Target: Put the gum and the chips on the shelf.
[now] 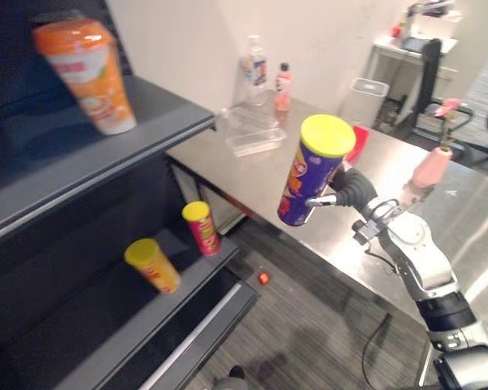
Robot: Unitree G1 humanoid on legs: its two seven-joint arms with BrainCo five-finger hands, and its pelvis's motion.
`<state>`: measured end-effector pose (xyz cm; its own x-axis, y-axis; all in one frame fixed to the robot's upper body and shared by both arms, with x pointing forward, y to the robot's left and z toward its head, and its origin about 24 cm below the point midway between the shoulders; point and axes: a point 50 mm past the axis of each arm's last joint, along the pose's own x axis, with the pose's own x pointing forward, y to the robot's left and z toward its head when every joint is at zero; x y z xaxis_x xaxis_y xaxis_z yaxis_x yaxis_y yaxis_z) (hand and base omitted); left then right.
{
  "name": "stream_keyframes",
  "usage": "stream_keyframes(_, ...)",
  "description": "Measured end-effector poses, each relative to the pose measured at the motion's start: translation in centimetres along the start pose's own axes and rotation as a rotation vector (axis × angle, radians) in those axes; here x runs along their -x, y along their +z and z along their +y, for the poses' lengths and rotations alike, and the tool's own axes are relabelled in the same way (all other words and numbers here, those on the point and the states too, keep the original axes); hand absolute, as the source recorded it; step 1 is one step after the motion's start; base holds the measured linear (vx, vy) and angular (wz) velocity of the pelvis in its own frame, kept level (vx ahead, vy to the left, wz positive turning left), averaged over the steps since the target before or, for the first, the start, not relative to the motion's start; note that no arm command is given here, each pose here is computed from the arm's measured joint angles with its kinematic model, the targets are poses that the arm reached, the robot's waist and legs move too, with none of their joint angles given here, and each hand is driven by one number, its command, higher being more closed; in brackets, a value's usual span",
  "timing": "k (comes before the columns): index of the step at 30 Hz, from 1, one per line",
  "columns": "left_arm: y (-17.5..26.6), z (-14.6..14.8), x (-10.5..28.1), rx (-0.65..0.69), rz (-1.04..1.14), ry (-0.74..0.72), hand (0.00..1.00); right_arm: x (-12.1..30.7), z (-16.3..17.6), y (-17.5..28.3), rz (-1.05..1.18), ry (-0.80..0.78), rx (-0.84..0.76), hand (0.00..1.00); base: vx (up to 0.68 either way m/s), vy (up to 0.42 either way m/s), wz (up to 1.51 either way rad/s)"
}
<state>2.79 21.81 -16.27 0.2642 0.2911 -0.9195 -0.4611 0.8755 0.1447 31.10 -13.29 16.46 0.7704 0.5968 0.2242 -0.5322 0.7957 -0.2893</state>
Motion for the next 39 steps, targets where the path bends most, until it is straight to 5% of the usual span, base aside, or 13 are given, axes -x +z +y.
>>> stream_keyframes(3,-0.6,0.6,0.2,0.061,0.012,0.018,0.00,0.1,-0.7,0.4,-0.020,-0.008,0.021,1.00,-0.07,-0.047,1.03)
stream_keyframes(8,0.7,-0.8,0.2,0.068,-0.044,-0.016,0.00,2.9,-6.4,0.7,0.017,-0.241,0.109,1.00,-0.10,-0.003,1.78)
stream_keyframes(13,-2.9,0.3,0.8,0.039,0.075,0.025,0.00,3.8,-6.2,0.5,0.012,-0.282,0.089,1.00,-0.09,0.017,0.86)
stream_keyframes(39,-0.6,1.1,0.1,-0.097,0.025,-0.008,0.00,9.9,-2.8,-5.2,0.189,-0.395,0.036,1.00,-0.08,0.093,0.51)
